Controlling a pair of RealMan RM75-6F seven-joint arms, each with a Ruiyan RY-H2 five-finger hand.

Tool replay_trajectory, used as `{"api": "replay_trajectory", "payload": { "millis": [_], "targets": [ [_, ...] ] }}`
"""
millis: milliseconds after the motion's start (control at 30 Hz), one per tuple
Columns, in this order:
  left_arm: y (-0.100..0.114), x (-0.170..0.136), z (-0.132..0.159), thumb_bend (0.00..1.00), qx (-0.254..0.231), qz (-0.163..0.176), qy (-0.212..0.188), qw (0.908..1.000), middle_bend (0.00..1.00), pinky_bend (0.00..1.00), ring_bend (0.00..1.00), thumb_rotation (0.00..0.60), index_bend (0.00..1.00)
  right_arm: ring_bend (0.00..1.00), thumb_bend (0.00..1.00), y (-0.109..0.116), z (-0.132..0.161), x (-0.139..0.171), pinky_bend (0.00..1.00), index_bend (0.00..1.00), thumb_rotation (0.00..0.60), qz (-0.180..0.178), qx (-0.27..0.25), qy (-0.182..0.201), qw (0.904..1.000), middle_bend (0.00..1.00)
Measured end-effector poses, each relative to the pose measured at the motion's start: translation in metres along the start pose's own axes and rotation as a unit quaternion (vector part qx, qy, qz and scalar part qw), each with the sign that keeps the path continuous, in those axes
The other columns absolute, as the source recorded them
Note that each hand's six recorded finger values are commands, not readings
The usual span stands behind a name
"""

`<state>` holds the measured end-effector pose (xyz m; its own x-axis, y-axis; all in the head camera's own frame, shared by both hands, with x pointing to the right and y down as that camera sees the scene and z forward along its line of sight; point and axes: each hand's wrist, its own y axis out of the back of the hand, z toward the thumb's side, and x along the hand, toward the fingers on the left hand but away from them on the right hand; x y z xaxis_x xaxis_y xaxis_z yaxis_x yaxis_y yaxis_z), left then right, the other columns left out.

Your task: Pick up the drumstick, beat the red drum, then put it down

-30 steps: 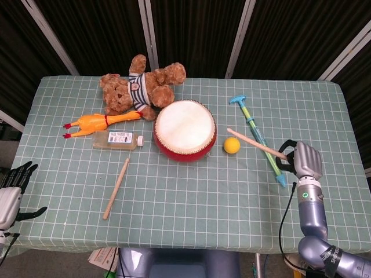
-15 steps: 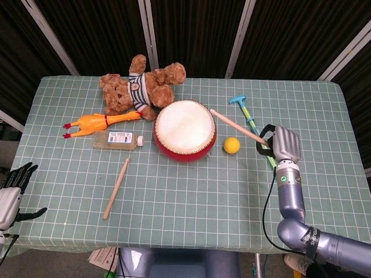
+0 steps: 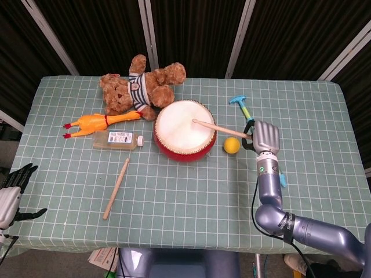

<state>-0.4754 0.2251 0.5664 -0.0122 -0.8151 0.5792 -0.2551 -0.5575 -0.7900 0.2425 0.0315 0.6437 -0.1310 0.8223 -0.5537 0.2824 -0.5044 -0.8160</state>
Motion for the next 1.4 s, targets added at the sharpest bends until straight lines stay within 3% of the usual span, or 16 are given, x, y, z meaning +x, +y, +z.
{"api": "replay_trajectory", "payload": {
  "millis": [433,600,933,1100,1400],
  "targets": [
    [-0.001,0.001,-0.001,0.02,-0.005,-0.007,0.003,1.0000,0.00,0.03,0.00,0.600,0.00,1.00,0.64,0.019,0.008,-0.008,0.99,0.99,0.600,-0.035,0.001,0.007,0.9994,1.00],
    [-0.001,0.002,0.000,0.02,-0.007,-0.006,0.004,0.9999,0.00,0.03,0.00,0.600,0.00,1.00,0.64,0.028,0.014,-0.010,0.99,0.99,0.600,-0.057,0.048,0.026,0.9969,1.00],
    [-0.002,0.004,0.002,0.02,-0.007,-0.011,0.000,0.9999,0.00,0.03,0.00,0.600,0.00,1.00,0.64,0.039,0.036,-0.003,0.99,0.99,0.600,-0.095,0.145,0.076,0.9820,1.00],
    [-0.003,0.004,0.004,0.02,-0.008,-0.013,-0.005,0.9999,0.00,0.03,0.00,0.600,0.00,1.00,0.64,0.037,0.041,-0.001,0.99,0.99,0.600,-0.088,0.131,0.074,0.9846,1.00],
    [-0.005,0.007,0.006,0.02,-0.010,-0.018,-0.007,0.9997,0.00,0.03,0.00,0.600,0.00,1.00,0.64,0.041,0.041,0.001,0.99,0.99,0.600,-0.085,0.043,0.059,0.9938,1.00]
  ]
}}
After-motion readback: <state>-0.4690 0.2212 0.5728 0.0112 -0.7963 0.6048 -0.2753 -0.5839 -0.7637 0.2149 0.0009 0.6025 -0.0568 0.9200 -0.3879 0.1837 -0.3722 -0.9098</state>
